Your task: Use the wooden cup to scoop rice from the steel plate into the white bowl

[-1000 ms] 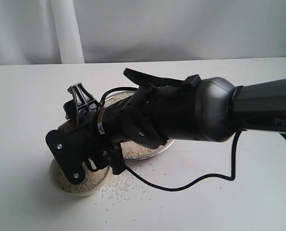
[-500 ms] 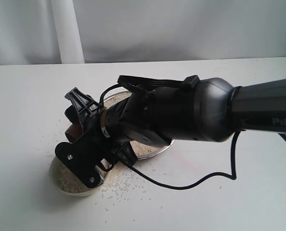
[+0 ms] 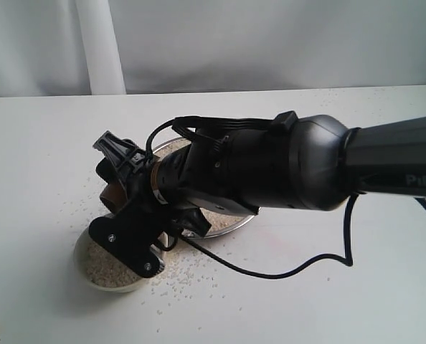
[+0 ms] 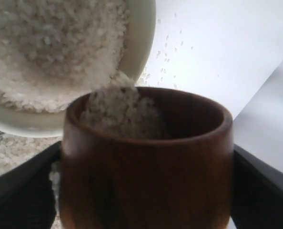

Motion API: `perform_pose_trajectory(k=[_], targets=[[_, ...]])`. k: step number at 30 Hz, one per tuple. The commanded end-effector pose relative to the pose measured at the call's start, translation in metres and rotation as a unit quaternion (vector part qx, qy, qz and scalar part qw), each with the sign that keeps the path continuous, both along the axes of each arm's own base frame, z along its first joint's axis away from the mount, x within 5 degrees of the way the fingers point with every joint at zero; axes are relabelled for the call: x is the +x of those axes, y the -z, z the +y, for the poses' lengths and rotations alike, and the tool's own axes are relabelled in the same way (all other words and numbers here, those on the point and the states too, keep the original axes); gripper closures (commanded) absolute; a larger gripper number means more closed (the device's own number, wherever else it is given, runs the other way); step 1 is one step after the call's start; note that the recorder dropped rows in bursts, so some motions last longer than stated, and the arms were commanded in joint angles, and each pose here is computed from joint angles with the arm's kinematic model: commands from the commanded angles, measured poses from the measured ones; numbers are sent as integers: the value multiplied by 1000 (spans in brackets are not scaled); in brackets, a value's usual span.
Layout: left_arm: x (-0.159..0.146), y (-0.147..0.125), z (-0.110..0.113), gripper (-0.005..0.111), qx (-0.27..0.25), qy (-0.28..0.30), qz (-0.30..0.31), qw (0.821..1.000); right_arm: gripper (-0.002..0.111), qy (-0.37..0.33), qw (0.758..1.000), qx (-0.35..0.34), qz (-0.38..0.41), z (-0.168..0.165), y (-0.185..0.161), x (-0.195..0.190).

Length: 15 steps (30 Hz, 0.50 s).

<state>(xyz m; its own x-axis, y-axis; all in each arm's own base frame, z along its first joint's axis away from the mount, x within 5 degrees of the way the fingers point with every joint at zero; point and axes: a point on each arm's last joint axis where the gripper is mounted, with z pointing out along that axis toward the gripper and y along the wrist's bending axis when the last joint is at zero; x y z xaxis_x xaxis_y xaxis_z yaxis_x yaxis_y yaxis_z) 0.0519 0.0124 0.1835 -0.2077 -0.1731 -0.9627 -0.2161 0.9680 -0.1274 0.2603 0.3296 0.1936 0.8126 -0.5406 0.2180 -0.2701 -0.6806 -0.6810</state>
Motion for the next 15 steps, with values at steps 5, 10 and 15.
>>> perform_pose_trajectory(k=[5,10,15], targets=[[1,0,0,107,-3,1,1,1000,108,-20,999,-7,-28,1,-7,2],[1,0,0,107,-3,1,1,1000,108,-24,999,-11,-34,1,-7,2],[1,0,0,107,-3,1,1,1000,108,-32,998,-18,-42,2,-6,2]])
